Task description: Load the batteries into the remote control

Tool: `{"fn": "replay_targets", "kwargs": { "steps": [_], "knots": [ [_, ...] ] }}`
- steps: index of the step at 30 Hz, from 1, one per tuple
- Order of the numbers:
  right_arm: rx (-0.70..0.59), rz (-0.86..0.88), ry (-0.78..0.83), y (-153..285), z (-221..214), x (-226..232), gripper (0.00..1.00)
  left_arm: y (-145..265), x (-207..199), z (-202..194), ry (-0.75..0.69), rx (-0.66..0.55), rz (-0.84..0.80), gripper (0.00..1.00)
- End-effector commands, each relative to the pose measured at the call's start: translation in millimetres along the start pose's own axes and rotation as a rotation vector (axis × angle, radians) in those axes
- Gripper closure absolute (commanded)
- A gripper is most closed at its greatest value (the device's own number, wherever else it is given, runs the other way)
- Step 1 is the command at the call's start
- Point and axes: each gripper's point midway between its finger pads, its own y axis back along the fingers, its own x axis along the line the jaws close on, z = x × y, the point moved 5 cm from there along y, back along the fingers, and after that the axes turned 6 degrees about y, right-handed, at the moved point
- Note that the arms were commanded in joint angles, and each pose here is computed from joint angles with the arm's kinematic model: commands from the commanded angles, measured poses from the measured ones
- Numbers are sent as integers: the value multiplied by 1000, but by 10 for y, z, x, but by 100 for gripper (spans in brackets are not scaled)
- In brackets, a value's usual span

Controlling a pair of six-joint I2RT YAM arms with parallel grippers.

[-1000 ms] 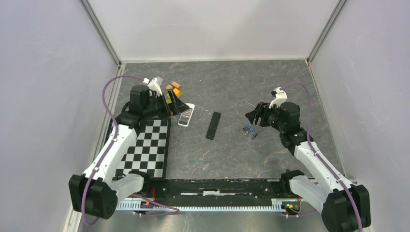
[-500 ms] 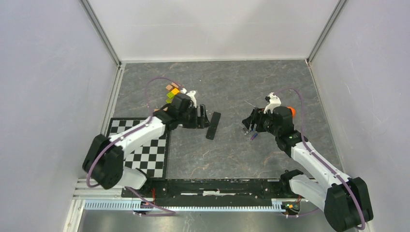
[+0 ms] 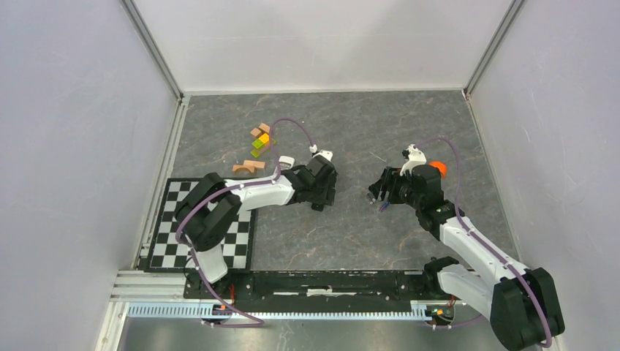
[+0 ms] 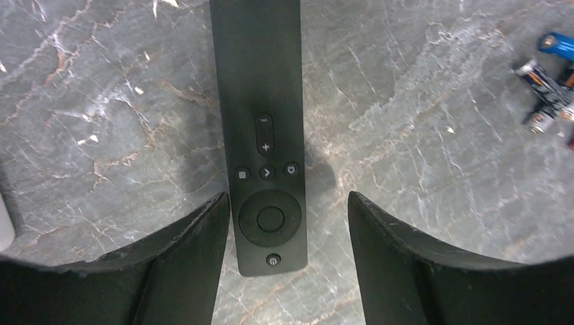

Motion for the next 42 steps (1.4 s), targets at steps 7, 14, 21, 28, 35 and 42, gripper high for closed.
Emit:
{"fn": "replay_targets", "kwargs": {
  "steps": [7, 14, 21, 28, 35, 42],
  "knots": [
    [-5, -31, 13, 0, -19, -46, 29, -179, 32, 78, -87, -39, 141, 39],
    [-8, -32, 12, 4, -16, -48, 29, -289, 101, -23, -98, 18, 195, 43],
    [5, -26, -4, 27, -21, -28, 29, -260, 33, -14, -144, 51, 135, 81],
    [-32, 189, -149, -49, 41, 276, 28, -116, -269, 1, -123, 143, -193, 93],
    [-30, 277, -397, -136, 36, 431, 28, 155, -451, 136, 37, 170, -493, 98],
    [48, 284, -514, -314, -12, 538, 29, 300, -442, 205, 102, 177, -568, 98]
  ]
}}
